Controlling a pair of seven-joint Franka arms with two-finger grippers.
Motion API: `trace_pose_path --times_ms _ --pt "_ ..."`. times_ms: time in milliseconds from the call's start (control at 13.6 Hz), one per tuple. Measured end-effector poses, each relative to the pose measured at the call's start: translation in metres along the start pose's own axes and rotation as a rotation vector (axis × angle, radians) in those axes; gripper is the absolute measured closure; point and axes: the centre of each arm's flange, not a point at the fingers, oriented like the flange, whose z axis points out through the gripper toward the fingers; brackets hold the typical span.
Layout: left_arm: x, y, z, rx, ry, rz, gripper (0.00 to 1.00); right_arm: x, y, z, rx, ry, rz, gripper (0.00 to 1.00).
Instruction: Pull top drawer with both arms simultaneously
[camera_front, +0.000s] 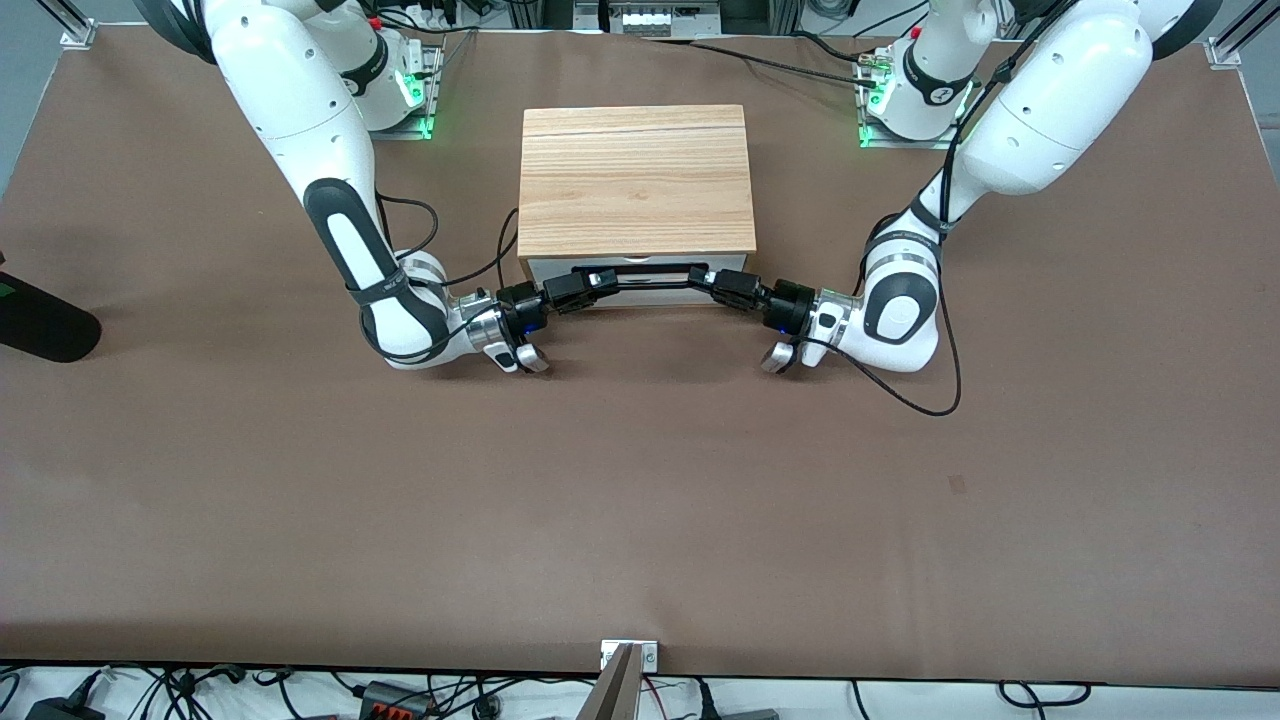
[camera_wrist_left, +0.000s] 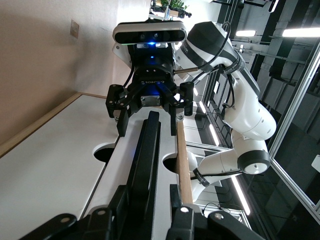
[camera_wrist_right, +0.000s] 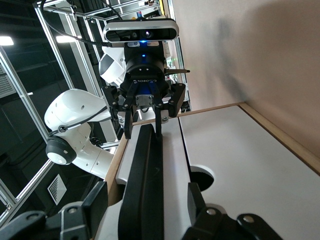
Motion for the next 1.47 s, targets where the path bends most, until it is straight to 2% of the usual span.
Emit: trace_pose_path --times_ms 147,220,293,366,513,586,806,879,1099,1172,1246,1466 --pt "-0.0007 -0.0009 0.0022 -0.003 0.0 0.019 0.62 -0.0003 0.0005 -0.0003 0.0 0.001 0.001 0.28" --pt "-0.0012 -0.0013 0.0043 -0.007 0.002 0.023 0.62 -0.0006 0.0013 -0.0009 -0.002 0.002 0.003 0.33" --pt "-0.002 -0.0033 0.0057 -0.004 0.005 0.025 0.66 -0.0008 0.0017 -0.0012 -0.002 0.003 0.004 0.33" --pt "-0.0025 -0.0042 0.0067 -0.005 0.006 0.026 0.68 -0.0012 0.0024 -0.0017 -0.003 0.004 0.005 0.4" --pt "-0.0027 -0.0053 0.0069 -0.003 0.009 0.027 0.7 -0.0026 0.0007 -0.0026 0.011 -0.004 0.006 0.63" --pt "-0.0027 -0.006 0.007 0.0 0.01 0.027 0.71 -0.0015 -0.0008 -0.0032 0.007 -0.004 -0.02 0.71" --pt "-0.0029 -0.0069 0.0072 0.001 0.011 0.027 0.75 -0.0013 -0.0014 -0.0033 0.009 -0.007 -0.032 0.72" --pt "-0.003 -0.0079 0.0073 0.002 0.014 0.033 0.8 -0.0013 -0.0013 -0.0037 0.009 -0.007 -0.032 0.72" --pt "-0.003 -0.008 0.0074 0.002 0.015 0.055 0.81 -0.0011 -0.0013 -0.0039 0.009 -0.007 -0.032 0.72" --pt "-0.003 -0.0084 0.0073 0.003 0.016 0.058 0.81 -0.0002 -0.0029 -0.0043 0.011 -0.007 -0.037 0.74" --pt "-0.0029 -0.0083 0.0073 0.003 0.017 0.06 0.81 -0.0003 -0.0046 -0.0044 0.017 -0.014 -0.039 0.84" --pt "-0.0028 -0.0083 0.0072 0.003 0.018 0.061 0.81 0.0002 -0.005 -0.0044 0.014 -0.016 -0.041 0.83"
